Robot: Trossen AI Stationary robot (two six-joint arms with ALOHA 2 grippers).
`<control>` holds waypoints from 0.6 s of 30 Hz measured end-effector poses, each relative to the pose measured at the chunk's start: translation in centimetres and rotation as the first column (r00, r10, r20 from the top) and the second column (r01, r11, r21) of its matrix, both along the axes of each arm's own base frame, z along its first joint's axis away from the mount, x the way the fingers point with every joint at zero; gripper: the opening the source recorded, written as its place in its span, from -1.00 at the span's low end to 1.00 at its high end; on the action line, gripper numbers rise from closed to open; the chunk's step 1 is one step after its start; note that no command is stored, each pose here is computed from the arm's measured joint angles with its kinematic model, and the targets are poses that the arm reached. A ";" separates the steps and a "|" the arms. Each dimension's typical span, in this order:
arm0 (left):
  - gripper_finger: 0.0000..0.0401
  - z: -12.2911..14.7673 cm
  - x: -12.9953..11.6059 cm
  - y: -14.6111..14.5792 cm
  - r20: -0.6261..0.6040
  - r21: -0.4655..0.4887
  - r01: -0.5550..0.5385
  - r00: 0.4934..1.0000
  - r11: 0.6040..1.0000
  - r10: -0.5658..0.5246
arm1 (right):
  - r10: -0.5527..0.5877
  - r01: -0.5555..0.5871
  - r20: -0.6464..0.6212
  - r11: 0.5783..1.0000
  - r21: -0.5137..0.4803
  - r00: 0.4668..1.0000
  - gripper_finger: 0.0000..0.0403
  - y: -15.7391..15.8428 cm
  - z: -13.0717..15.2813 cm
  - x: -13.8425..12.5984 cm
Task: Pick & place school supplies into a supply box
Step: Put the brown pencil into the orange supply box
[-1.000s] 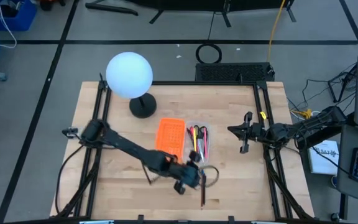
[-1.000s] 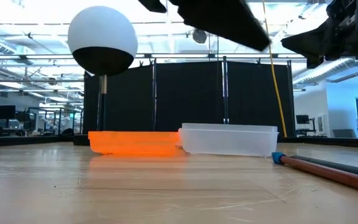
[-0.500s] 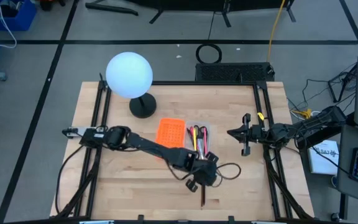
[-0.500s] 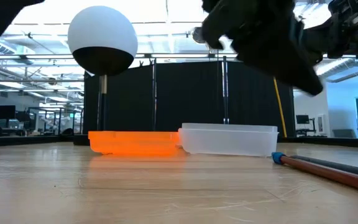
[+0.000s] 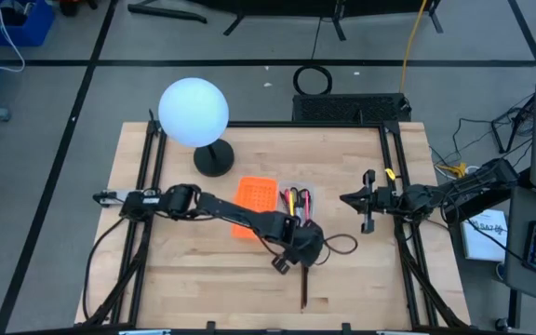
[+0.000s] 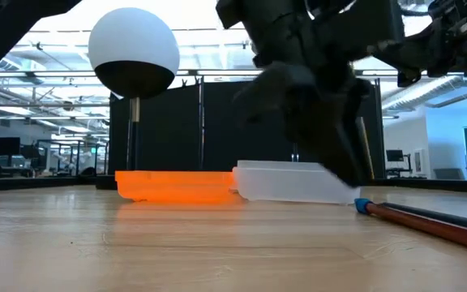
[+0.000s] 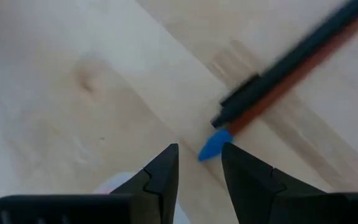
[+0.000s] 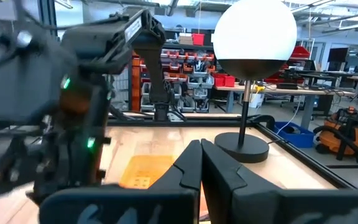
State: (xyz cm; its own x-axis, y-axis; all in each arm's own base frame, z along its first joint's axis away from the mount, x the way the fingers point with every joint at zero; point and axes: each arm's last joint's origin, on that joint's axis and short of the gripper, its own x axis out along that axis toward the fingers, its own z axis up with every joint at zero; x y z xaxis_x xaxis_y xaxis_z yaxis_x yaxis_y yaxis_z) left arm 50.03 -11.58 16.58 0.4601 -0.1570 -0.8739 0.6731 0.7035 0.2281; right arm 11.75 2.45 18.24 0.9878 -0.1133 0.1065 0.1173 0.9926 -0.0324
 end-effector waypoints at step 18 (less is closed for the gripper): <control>-0.37 -1.6 -1.0 -2.9 -0.048 0.230 0.278 0.960 0.933 -0.274 | 0.000 0.000 -0.010 1.000 0.012 1.000 -1.00 0.0 -0.1 0.0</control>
State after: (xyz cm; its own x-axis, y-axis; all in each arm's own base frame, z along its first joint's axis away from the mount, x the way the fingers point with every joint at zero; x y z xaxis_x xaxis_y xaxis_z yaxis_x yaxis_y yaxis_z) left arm 49.02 -14.45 14.99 0.4144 -0.0682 -0.9075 0.8378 0.4181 0.3512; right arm 11.79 2.46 18.12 0.9889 -0.1142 0.0953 0.1167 0.9929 -0.0216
